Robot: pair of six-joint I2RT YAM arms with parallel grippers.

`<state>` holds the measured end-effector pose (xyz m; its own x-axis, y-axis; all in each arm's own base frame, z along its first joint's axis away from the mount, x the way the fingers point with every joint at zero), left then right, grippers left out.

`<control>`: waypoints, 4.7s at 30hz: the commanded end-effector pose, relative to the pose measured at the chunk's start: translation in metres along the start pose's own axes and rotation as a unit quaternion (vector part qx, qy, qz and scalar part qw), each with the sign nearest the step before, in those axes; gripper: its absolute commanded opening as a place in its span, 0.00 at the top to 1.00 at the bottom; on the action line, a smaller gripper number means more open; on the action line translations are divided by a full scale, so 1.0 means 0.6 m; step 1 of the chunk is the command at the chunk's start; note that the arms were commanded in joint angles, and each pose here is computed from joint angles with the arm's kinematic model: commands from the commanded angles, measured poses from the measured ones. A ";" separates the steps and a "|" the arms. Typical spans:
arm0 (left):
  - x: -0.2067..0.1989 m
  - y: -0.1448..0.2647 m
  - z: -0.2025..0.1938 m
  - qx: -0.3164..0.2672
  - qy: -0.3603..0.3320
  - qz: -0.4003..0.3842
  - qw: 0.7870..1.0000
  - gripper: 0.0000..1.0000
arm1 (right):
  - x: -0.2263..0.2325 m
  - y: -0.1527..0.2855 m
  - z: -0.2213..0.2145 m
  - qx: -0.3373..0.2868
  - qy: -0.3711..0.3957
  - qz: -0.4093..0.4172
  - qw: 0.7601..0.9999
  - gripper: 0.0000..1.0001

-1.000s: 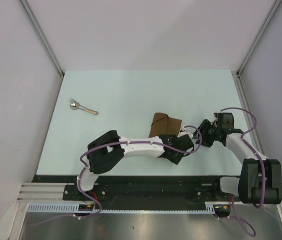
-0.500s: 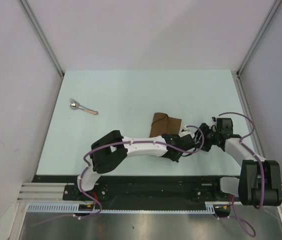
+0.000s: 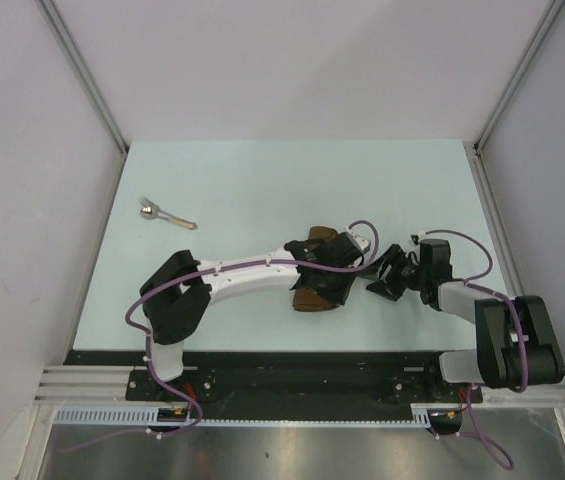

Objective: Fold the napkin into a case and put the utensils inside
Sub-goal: Pick up the 2/3-rectangle-folded napkin at the center of the board.

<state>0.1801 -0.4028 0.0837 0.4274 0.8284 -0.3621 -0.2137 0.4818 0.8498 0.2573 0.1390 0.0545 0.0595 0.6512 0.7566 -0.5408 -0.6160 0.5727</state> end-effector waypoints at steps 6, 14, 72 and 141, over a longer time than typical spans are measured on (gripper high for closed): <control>-0.026 0.041 0.007 0.005 0.008 -0.063 0.998 1.00 | 0.039 -0.048 0.034 -0.027 -0.003 0.045 0.999 0.36; -0.019 0.047 0.005 0.004 0.011 -0.068 0.998 1.00 | 0.019 -0.053 0.053 -0.033 -0.021 0.029 0.999 0.37; -0.043 0.010 -0.076 0.073 0.011 -0.131 0.989 1.00 | -0.055 -0.130 0.164 -0.081 0.009 -0.018 0.997 1.00; -0.037 0.077 -0.009 0.040 0.019 -0.193 0.980 0.55 | -0.009 -0.089 0.046 -0.040 0.032 0.036 0.998 1.00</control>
<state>0.1372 -0.4023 0.0859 0.4062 0.6601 -0.6319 0.0829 0.6621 0.7448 0.3048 0.1553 0.0239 0.0258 0.6169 0.7866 -0.5859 -0.6282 0.5119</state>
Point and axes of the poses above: each gripper's point midway between its finger pads, its own y axis back along the fingers, its own x axis along the line the jaws close on, z = x × y, the point moved 1 cm from there along y, back along the fingers, and after that the axes turned 12 degrees about y, right-handed, at the moved point
